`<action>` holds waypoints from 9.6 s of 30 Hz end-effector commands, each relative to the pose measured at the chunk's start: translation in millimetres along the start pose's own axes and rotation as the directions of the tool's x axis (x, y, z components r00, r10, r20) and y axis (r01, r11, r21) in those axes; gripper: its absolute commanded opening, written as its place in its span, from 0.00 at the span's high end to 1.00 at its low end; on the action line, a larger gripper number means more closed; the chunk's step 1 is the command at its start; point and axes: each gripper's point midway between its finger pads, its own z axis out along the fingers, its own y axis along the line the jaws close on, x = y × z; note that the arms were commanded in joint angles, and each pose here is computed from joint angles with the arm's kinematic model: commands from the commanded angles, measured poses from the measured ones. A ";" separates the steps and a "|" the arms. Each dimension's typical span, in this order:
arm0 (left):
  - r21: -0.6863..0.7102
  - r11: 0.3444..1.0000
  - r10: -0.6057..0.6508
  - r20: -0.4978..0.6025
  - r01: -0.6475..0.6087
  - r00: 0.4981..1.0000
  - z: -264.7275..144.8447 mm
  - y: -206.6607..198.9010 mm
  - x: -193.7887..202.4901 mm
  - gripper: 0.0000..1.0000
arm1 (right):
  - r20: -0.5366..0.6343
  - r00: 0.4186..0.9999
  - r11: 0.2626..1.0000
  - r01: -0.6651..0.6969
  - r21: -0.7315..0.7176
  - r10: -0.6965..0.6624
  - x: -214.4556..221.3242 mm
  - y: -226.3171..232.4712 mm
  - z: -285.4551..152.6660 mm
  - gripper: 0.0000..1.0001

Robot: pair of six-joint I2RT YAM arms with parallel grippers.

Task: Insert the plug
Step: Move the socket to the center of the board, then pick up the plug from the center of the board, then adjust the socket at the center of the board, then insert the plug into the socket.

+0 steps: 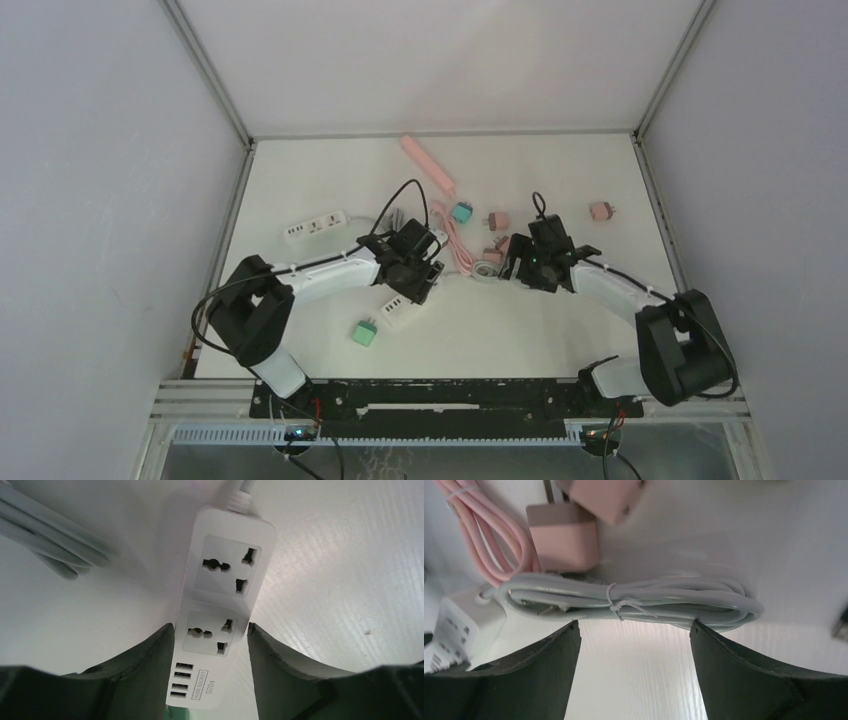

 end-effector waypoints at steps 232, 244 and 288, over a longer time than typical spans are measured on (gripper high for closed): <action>0.579 0.577 -0.633 -0.128 0.576 0.763 -24.7 -116.7 -50.0 0.55 | 0.233 0.947 0.948 0.264 -0.179 -0.220 -3.5 101.0 -139.7 1.00; 0.454 0.680 -0.626 -0.050 0.576 0.778 -13.5 -89.5 -28.6 0.53 | -0.020 0.963 0.956 0.265 -0.123 -0.270 27.9 100.2 -114.9 1.00; 0.493 0.640 -0.632 -0.099 0.590 0.769 15.1 -99.7 -25.8 0.69 | -0.298 0.938 0.976 0.207 0.071 -0.178 55.2 99.8 -41.5 1.00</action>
